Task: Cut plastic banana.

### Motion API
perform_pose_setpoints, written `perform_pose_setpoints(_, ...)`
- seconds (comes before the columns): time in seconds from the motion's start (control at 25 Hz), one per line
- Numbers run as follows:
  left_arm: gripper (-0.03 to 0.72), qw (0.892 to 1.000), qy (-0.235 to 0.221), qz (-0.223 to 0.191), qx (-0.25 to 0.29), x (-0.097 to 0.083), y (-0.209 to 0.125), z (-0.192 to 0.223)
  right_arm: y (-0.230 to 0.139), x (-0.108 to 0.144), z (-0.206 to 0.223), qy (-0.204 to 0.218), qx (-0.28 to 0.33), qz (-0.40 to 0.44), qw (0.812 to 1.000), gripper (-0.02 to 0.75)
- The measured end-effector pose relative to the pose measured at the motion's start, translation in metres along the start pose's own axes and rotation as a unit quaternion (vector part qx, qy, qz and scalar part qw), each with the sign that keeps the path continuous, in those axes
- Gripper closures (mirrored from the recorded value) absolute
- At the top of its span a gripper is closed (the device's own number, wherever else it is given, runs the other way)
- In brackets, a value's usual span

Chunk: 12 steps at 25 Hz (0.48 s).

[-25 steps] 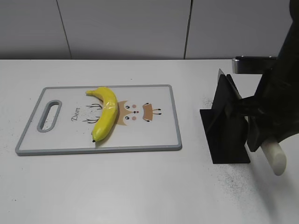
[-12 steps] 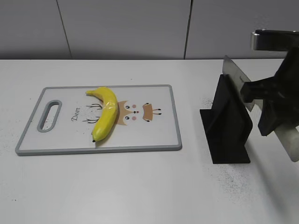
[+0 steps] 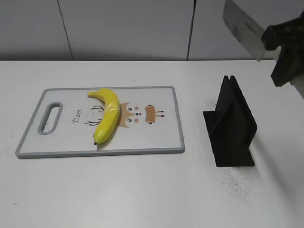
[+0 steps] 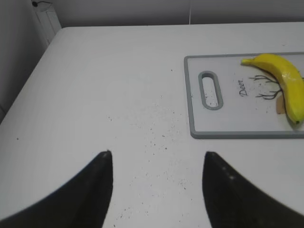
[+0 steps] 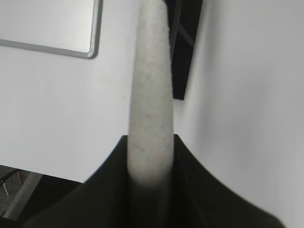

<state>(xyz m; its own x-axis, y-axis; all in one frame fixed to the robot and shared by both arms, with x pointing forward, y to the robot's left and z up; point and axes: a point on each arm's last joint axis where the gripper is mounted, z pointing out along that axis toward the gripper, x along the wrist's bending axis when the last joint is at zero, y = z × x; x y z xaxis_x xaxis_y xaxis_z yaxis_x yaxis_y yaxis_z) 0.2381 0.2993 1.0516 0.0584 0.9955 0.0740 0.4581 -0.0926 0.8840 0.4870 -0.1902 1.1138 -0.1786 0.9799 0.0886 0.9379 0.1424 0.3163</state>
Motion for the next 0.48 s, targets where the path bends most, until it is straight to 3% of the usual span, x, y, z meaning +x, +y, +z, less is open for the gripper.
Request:
perform_pose_setpoints(0.28,0.127,0.998,-0.012,0.052,0.03,0.003,0.041,0.023,0.028,0.007,-0.013,0.002,-0.036,-0.141,0.989,0.578)
perform_pose_setpoints(0.48,0.132,0.991,-0.044,0.111,0.068,0.004,0.079,0.055,0.054,0.013,0.005,-0.003,-0.025,-0.257,0.966,0.578)
